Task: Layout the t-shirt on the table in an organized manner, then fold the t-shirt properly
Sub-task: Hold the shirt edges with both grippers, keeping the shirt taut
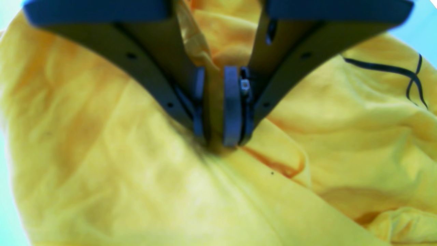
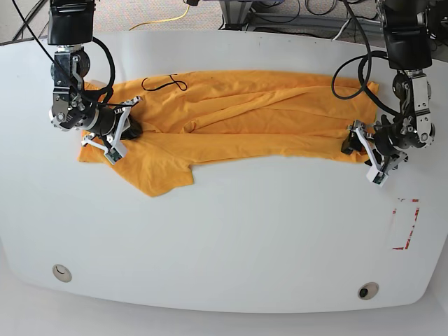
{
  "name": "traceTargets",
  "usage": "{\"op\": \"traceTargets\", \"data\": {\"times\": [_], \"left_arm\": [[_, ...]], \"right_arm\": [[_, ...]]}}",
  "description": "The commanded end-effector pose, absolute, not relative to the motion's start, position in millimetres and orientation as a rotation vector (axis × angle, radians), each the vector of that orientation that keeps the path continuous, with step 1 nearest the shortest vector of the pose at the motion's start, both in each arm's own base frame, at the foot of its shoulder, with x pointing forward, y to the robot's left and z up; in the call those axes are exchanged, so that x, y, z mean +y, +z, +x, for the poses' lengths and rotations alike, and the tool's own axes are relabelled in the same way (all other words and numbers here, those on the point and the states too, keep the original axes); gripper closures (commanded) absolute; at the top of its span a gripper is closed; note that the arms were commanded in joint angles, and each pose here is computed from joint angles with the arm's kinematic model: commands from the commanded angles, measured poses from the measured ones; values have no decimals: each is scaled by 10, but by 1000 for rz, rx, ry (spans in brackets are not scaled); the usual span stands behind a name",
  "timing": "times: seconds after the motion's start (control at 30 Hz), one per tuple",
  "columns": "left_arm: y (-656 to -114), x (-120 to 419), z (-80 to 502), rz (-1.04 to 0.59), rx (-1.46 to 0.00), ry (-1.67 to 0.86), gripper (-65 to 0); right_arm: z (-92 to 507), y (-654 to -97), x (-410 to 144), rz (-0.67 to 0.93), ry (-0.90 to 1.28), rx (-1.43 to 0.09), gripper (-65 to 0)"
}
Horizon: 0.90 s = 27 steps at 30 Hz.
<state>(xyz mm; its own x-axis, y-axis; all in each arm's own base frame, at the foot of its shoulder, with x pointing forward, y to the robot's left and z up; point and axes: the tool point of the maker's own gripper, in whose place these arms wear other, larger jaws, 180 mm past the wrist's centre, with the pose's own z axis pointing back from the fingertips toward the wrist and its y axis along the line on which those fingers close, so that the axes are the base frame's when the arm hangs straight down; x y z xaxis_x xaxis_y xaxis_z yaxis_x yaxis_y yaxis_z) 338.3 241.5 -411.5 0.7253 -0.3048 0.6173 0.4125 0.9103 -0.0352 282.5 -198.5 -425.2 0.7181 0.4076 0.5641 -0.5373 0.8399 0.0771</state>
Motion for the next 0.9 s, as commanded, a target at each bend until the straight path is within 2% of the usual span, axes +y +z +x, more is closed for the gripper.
{"op": "traceTargets", "data": {"times": [0.0,0.07,0.13,0.4,0.47,0.6,0.7,0.77,0.87], "left_arm": [[-3975,2462,3491,-164,-692,-408,-224],[-3975,2462,3491,-164,-692,-408,-162],[-3971,2461,3493,-164,-693,-409,-128],[-3943,2457,3507,-159,-698,-416,-124],[-3880,2437,3537,-153,-715,-428,-157],[-3733,2391,3577,-136,-753,-463,-278],[-3673,2380,3596,-129,-769,-473,-335],[-3659,2375,3601,-128,-773,-476,-339],[-3655,2379,3600,-126,-772,-479,-312]], "right_arm": [[2782,-4292,-2129,190,533,-513,-73],[2782,-4292,-2129,190,533,-513,-73],[2782,-4292,-2129,190,533,-513,-73],[2780,-4315,-2056,202,529,-516,-73],[2773,-4321,-2050,204,529,-515,-73],[2773,-4323,-2037,207,528,-516,-73],[2772,-4325,-2032,207,529,-515,-73],[2770,-4328,-2022,209,530,-515,-73],[2773,-4325,-2030,208,527,-516,-73]]}}
